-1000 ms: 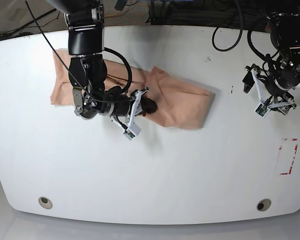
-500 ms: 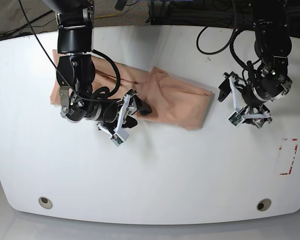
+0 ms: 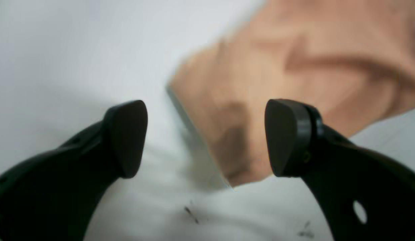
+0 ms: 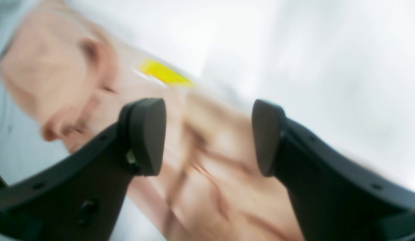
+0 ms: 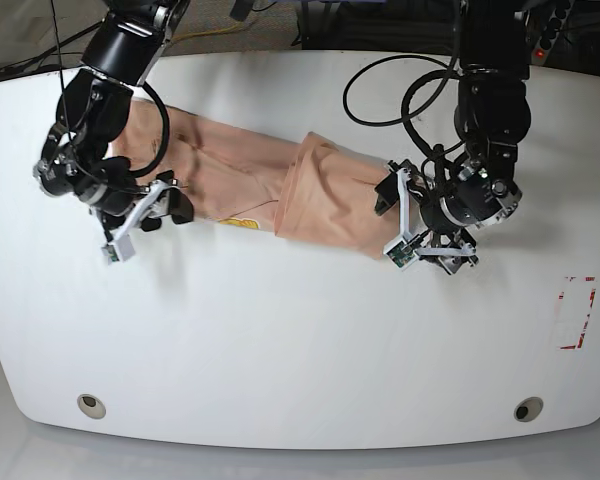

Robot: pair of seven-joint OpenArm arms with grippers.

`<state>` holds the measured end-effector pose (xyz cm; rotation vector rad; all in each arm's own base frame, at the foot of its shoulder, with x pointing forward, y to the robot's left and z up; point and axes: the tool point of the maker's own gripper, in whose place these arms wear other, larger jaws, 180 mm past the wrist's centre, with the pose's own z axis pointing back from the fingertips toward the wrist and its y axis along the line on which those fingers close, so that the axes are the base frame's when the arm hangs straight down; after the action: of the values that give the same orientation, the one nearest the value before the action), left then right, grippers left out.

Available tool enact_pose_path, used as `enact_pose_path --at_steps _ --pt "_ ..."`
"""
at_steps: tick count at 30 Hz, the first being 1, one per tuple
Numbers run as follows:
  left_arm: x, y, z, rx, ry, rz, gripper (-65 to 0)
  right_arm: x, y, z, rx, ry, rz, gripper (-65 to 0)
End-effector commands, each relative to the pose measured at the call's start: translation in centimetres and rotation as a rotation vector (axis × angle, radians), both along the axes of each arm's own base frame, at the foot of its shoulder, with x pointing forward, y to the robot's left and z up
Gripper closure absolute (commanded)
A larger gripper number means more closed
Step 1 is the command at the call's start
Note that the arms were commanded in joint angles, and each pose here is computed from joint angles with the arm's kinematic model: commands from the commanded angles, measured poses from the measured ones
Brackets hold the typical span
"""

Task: Fold the T-shirt properly
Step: 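Grasp both ends of the folded shirt and straighten it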

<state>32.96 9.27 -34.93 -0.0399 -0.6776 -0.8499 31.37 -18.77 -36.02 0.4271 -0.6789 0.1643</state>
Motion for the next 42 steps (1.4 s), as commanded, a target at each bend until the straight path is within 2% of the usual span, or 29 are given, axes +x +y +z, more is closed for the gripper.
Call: enact_pose_path --at_steps 1,4,7,10,14,16,21,24,30,35,37,42 --pt "0.5 -0.1 -0.3 -0.009 0.004 0.008 -42.4 0.3 -2.8 2.1 0.056 -0.073 -0.094 -38.5" --pt "0.7 0.0 -1.3 -0.028 0.030 0.014 -27.2 -1.2 -5.1 2.1 0.097 -0.074 -0.179 -38.5" --pt "0.8 -0.4 -2.5 -0.066 0.046 0.013 -12.2 -2.1 -7.5 2.4 0.081 -0.081 -0.226 -38.5" --pt "0.4 -0.3 -4.3 -0.076 0.099 0.023 -4.0 -3.2 -9.0 2.1 0.064 -0.066 -0.264 -38.5" --pt "-0.1 0.0 -5.4 -0.073 0.136 0.029 -3.6 -4.1 -10.1 1.7 0.056 -0.050 -0.301 -38.7" --pt "-0.2 0.1 -5.5 -0.071 0.140 0.030 -3.6 -4.9 -10.1 0.4 0.059 -0.007 -0.307 -39.6" --pt "-0.2 0.9 -5.6 -0.071 0.140 0.055 -3.5 -6.3 -9.6 -2.1 0.111 0.070 -0.322 -48.2" --pt "-0.6 1.9 -5.9 -0.077 0.149 0.089 -3.5 -6.7 -8.7 -2.9 0.129 0.091 -0.322 -48.0" --pt "-0.6 2.0 -5.9 -0.079 0.148 0.094 -3.5 -6.7 -5.8 -3.8 0.192 0.104 -0.307 -48.0" --pt "-0.7 1.9 -5.9 -0.081 0.151 0.093 -3.5 -5.9 -1.5 -4.4 0.236 0.122 -0.214 -48.0" --pt "-0.7 1.9 -6.0 -0.082 0.153 0.093 -3.5 -5.8 -0.7 -4.4 0.259 0.118 -0.218 -47.6" --pt "-1.3 2.3 -6.4 -0.054 0.183 0.099 -3.5 -4.9 -0.5 -4.0 0.272 0.074 -0.231 -38.8"
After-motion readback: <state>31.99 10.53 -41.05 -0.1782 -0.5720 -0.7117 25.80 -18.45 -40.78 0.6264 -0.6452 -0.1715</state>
